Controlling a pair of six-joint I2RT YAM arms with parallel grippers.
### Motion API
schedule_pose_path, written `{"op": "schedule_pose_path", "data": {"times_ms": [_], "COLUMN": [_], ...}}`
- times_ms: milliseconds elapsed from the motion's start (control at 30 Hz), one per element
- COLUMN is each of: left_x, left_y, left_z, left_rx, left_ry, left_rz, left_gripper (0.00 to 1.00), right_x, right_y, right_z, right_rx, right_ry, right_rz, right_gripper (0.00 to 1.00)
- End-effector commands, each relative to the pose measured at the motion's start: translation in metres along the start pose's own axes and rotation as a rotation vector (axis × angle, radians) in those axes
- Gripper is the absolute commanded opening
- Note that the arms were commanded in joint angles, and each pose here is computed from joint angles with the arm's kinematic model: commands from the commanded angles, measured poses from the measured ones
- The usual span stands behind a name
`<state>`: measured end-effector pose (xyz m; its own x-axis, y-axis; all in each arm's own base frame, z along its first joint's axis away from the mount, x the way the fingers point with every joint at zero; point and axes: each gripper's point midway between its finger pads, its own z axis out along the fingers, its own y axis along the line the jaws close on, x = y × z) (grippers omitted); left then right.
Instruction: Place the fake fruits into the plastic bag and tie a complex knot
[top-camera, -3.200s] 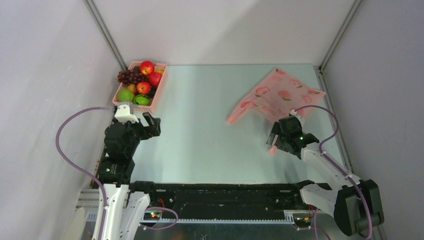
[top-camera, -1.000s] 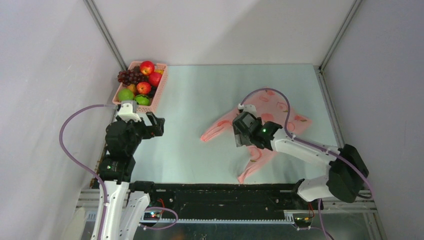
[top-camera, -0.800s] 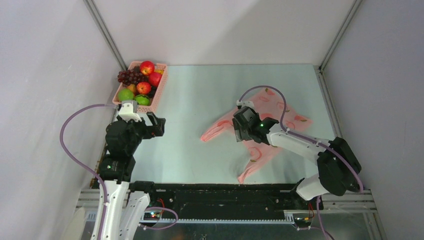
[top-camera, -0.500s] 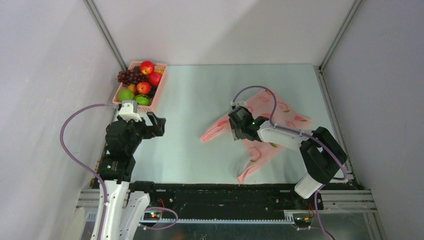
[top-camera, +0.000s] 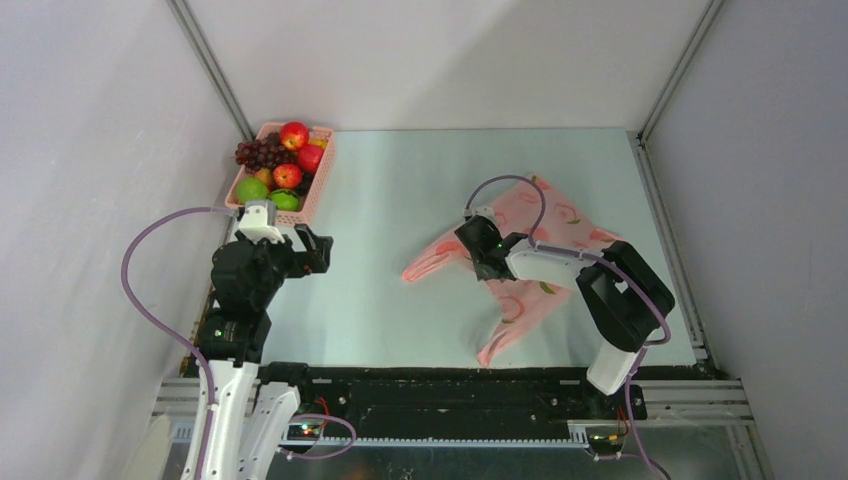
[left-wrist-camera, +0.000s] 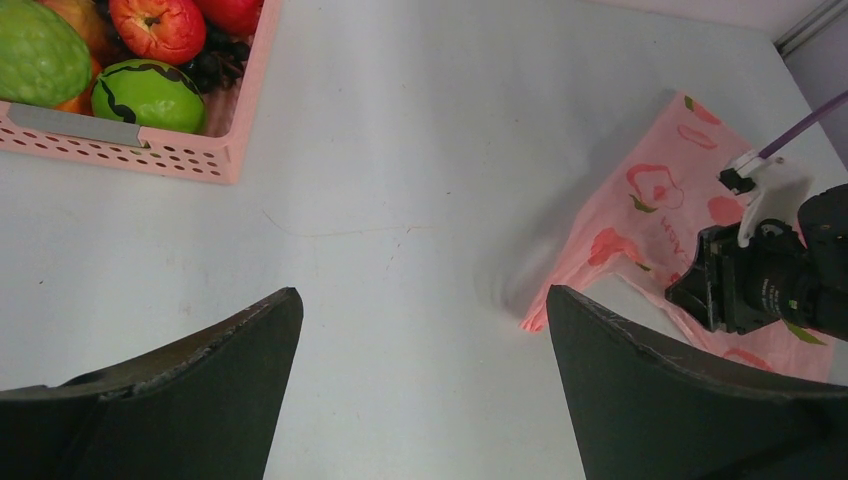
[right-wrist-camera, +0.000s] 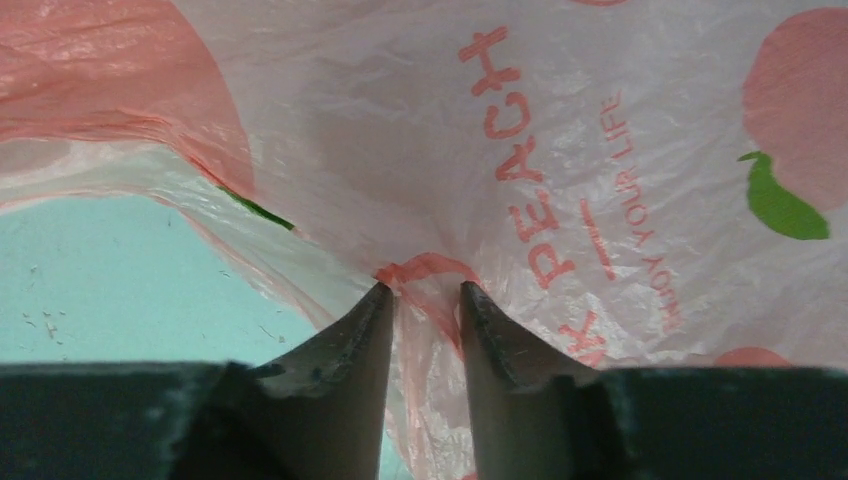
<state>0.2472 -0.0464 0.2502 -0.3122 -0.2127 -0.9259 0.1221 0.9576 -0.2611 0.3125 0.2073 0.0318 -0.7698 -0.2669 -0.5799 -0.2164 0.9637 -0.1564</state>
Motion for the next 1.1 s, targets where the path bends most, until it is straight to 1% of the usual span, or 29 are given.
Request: {"op": "schedule_pose_path", "data": {"times_ms": [0, 33, 100, 233, 267, 300, 333, 367, 400, 433, 567, 633, 700, 800, 900, 1000, 1033, 1067], "left_x": [-0.005, -0.005, -0.005, -0.007, -0.007, -0.008, -0.009, -0.01, -0.011, -0.012, -0.022, -0.026, -0.029, -0.032, -0.032, -0.032, -0.028, -0.029], "left_y": [-0.003, -0.003, -0.003, -0.004, -0.004, -0.005, -0.006, -0.01, -0.014, -0.021, -0.049, -0.062, -0.074, -0.089, -0.1, -0.109, -0.112, -0.114], "left_z": [0.002, 0.002, 0.002, 0.001, 0.001, 0.001, 0.001, 0.0, -0.001, -0.002, -0.013, -0.022, -0.033, -0.052, -0.067, -0.082, -0.083, -0.087], "left_rx": [0.016, 0.018, 0.019, 0.02, 0.022, 0.027, 0.032, 0.051, 0.065, 0.099, 0.22, 0.279, 0.334, 0.417, 0.484, 0.551, 0.57, 0.59], "left_ry": [-0.027, -0.026, -0.029, -0.036, -0.036, -0.041, -0.043, -0.047, -0.049, -0.055, -0.099, -0.121, -0.141, -0.172, -0.177, -0.2, -0.185, -0.204], "left_rz": [-0.007, -0.007, -0.008, -0.005, -0.006, -0.004, -0.005, -0.003, -0.003, 0.001, -0.013, -0.042, -0.094, -0.137, -0.196, -0.237, -0.262, -0.264], "left_gripper": [0.99, 0.99, 0.99, 0.99, 0.99, 0.99, 0.99, 0.99, 0.99, 0.99, 0.99, 0.99, 0.99, 0.99, 0.99, 0.99, 0.99, 0.99], "right_x": [-0.021, -0.021, -0.025, -0.037, -0.046, -0.046, -0.055, -0.056, -0.064, -0.066, -0.09, -0.102, -0.109, -0.116, -0.12, -0.125, -0.126, -0.129], "right_y": [0.011, 0.014, 0.013, 0.014, 0.013, 0.015, 0.014, 0.016, 0.015, 0.016, 0.007, -0.006, -0.016, -0.026, -0.034, -0.031, -0.032, -0.03], "right_z": [0.003, 0.001, -0.006, -0.038, -0.053, -0.062, -0.078, -0.087, -0.103, -0.113, -0.166, -0.198, -0.218, -0.237, -0.251, -0.259, -0.26, -0.263], "right_rx": [-0.053, -0.081, -0.108, -0.18, -0.208, -0.237, -0.265, -0.294, -0.323, -0.353, -0.433, -0.458, -0.466, -0.47, -0.448, -0.456, -0.445, -0.455], "right_ry": [-0.04, -0.036, -0.036, -0.062, -0.095, -0.092, -0.127, -0.129, -0.166, -0.174, -0.298, -0.389, -0.45, -0.513, -0.566, -0.6, -0.611, -0.621], "right_rz": [0.021, 0.027, 0.052, 0.09, 0.107, 0.12, 0.14, 0.158, 0.179, 0.201, 0.312, 0.376, 0.428, 0.482, 0.524, 0.552, 0.563, 0.578], "right_gripper": [0.27, 0.13, 0.0, 0.0, 0.0, 0.0, 0.0, 0.0, 0.0, 0.0, 0.0, 0.0, 0.0, 0.0, 0.0, 0.0, 0.0, 0.0]}}
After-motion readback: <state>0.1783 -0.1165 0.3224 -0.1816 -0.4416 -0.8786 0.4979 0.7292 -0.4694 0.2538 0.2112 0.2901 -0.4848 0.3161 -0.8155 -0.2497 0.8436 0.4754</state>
